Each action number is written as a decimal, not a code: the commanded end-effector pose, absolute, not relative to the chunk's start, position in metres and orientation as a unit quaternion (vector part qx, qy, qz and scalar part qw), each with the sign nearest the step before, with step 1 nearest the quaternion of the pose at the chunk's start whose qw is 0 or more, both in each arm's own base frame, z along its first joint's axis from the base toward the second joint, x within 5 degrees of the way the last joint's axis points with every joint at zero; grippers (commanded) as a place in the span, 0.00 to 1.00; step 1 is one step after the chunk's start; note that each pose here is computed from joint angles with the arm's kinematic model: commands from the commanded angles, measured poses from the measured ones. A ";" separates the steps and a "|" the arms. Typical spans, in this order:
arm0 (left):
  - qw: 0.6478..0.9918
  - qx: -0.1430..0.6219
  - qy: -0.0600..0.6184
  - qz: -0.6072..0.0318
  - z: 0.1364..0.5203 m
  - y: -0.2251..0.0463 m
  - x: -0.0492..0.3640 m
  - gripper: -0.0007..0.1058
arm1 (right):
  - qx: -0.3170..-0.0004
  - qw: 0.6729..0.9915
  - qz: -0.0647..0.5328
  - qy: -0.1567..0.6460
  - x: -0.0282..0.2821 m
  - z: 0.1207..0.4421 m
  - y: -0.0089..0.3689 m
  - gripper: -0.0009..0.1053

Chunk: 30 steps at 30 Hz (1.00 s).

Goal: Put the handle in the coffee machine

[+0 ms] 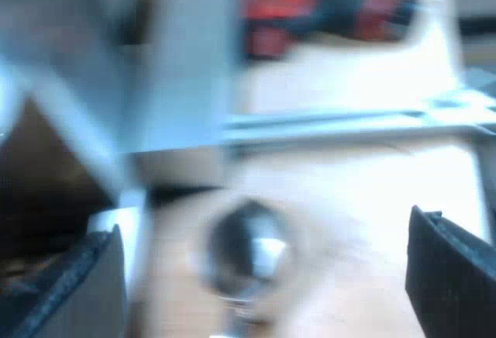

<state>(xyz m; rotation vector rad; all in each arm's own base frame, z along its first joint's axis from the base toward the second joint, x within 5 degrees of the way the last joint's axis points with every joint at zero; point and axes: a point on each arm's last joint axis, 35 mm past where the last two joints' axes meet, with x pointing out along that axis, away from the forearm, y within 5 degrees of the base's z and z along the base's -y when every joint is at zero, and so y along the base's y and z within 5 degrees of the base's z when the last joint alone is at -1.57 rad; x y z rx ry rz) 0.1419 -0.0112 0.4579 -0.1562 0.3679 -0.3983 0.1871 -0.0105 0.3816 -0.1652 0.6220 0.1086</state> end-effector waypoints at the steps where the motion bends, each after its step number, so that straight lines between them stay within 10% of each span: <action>1: 0.963 -0.064 0.174 -0.196 0.452 -0.011 0.131 0.78 | -0.076 0.950 0.029 0.302 0.175 0.387 -0.025 0.72; 30: 0.986 -0.025 0.116 -0.114 0.368 -0.010 -0.031 0.78 | -0.133 0.980 0.077 0.125 0.008 0.333 0.009 0.72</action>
